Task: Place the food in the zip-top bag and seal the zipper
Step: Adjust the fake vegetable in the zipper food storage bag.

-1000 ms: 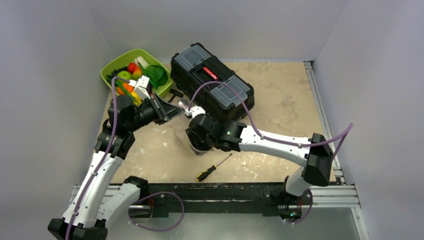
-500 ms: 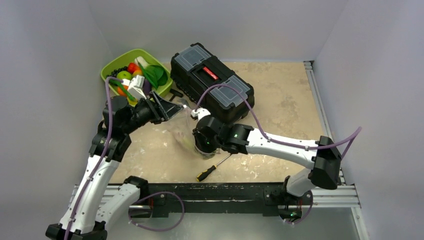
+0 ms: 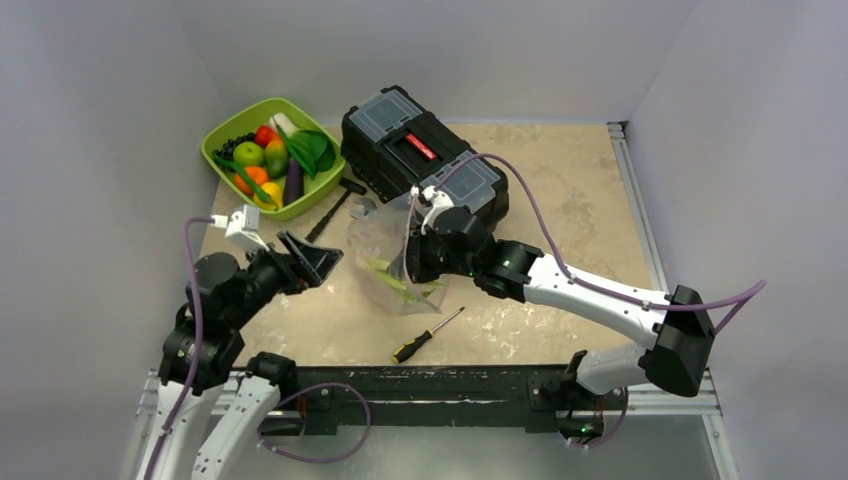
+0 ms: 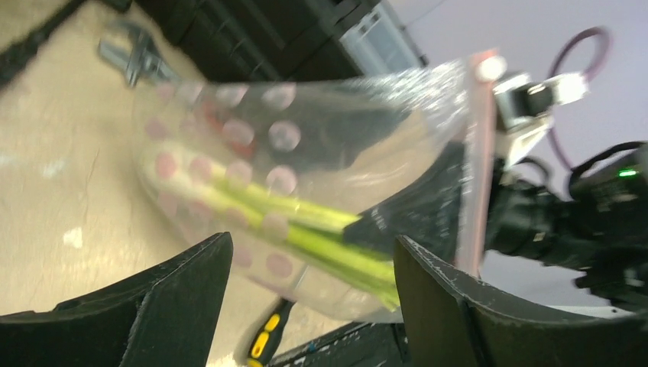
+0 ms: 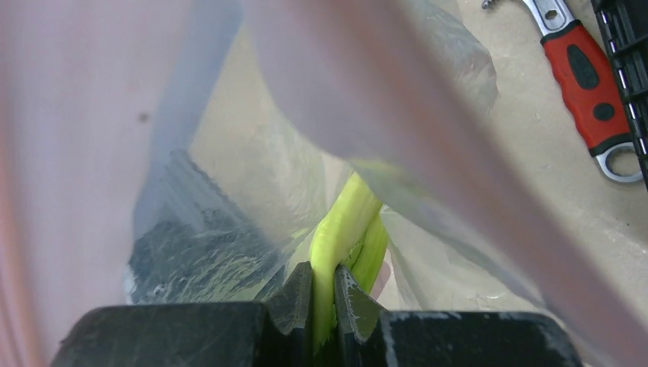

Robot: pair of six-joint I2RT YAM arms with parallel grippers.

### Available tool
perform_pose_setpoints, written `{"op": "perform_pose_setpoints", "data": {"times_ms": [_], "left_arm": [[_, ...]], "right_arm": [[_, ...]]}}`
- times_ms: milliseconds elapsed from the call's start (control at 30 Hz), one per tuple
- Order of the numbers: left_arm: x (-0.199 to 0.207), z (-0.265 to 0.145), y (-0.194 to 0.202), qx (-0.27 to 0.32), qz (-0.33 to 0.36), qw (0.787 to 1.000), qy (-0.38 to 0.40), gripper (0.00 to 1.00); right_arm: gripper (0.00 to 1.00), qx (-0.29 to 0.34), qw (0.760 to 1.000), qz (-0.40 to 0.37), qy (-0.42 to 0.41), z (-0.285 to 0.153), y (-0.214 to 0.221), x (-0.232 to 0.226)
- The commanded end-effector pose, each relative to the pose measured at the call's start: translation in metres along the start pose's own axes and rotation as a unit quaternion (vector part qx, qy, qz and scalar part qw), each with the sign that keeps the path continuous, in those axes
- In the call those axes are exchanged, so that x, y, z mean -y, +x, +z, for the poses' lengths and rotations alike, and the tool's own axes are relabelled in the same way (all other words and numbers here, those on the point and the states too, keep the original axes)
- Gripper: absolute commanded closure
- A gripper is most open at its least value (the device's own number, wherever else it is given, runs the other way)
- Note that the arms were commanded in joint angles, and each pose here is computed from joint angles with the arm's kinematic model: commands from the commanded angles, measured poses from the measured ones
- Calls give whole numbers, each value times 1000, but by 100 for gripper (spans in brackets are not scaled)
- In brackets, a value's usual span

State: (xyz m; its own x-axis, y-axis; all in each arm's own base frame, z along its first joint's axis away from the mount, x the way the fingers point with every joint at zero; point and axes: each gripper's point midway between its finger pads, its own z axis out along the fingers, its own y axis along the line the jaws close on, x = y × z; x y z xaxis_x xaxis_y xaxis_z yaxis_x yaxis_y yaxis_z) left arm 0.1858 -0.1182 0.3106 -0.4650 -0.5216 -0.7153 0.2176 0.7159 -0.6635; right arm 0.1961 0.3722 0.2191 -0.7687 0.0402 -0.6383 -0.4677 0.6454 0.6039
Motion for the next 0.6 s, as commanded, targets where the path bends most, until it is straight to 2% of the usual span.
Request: {"op": "perform_pose_setpoints", "data": {"times_ms": [0,100,200,333,433,500,567], "left_arm": [[-36,13,40,-33,-52,997,-36,23],[-57,31,62,-75,-67,993,-65,21],[-75,53,91,-124,-103,984,-80,22],[-99,77,126,-149,-154,973,-83,23],[-105,92,141,-158,-177,969,-64,28],[-106,98,148,-165,-188,967,-53,35],[-111,101,153,-166,-197,964,-57,40]], "right_arm": [[100,25,1000,-18,1,3,-18,-8],[100,-19,998,-49,36,-1,1,12],[100,-47,996,-69,20,-6,20,17],[98,-102,992,-78,1,-2,49,23],[82,-130,988,-88,-4,2,61,26],[71,-136,986,-96,0,5,63,29],[64,-135,985,-103,13,11,63,34]]}}
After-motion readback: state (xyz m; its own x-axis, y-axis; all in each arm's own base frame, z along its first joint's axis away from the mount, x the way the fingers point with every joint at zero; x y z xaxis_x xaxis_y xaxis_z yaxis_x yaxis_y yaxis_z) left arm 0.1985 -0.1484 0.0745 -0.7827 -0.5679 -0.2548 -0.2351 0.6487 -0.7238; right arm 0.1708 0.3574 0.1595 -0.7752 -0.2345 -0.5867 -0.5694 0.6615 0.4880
